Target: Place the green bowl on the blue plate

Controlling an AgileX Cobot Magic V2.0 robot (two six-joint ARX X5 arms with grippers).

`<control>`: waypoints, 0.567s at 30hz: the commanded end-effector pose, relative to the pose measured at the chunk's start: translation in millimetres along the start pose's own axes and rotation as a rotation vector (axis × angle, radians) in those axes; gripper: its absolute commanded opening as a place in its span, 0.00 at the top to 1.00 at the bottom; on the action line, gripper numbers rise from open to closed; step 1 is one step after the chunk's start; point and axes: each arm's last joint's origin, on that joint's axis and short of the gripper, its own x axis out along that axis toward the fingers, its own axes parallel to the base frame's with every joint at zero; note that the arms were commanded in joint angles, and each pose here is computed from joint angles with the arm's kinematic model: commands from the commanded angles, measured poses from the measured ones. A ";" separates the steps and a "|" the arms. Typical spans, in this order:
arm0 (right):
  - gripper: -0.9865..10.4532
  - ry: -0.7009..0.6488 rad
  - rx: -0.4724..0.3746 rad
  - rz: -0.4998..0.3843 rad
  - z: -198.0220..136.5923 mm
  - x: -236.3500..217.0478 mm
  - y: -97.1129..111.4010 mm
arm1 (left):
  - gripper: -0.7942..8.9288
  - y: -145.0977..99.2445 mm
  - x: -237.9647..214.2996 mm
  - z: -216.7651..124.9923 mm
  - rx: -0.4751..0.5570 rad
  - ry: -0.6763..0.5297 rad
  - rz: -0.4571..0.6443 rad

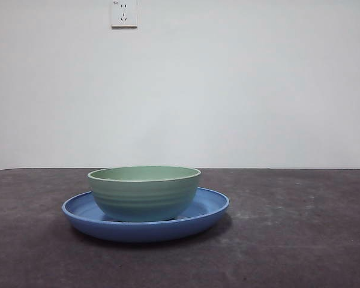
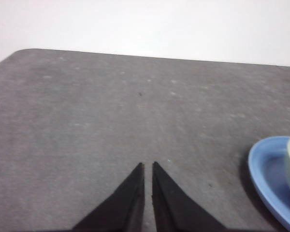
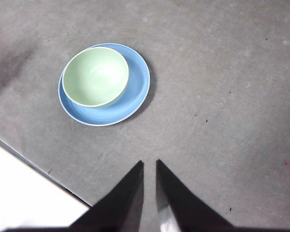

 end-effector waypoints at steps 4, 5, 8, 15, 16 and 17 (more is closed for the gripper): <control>0.88 0.024 -0.006 0.000 -0.6 -2.4 0.8 | 0.89 2.2 1.7 -9.5 -0.009 0.045 0.040; 0.88 0.024 -0.006 0.000 -0.6 -2.4 0.8 | 0.89 2.2 1.7 -9.4 -0.009 0.045 0.040; 0.88 0.025 -0.006 0.000 -0.7 -2.4 0.7 | 0.89 2.2 1.7 -9.5 -0.009 0.045 0.040; 0.88 0.024 -0.006 0.000 -0.6 -2.4 0.8 | 0.89 2.2 1.7 -9.5 -0.009 0.045 0.040; 0.88 0.025 -0.006 0.000 -0.7 -2.4 0.7 | 0.89 2.2 1.7 -9.5 -0.009 0.045 0.040; 0.88 0.025 -0.006 0.000 -0.7 -2.4 0.7 | 0.89 2.2 1.7 -9.5 -0.009 0.045 0.040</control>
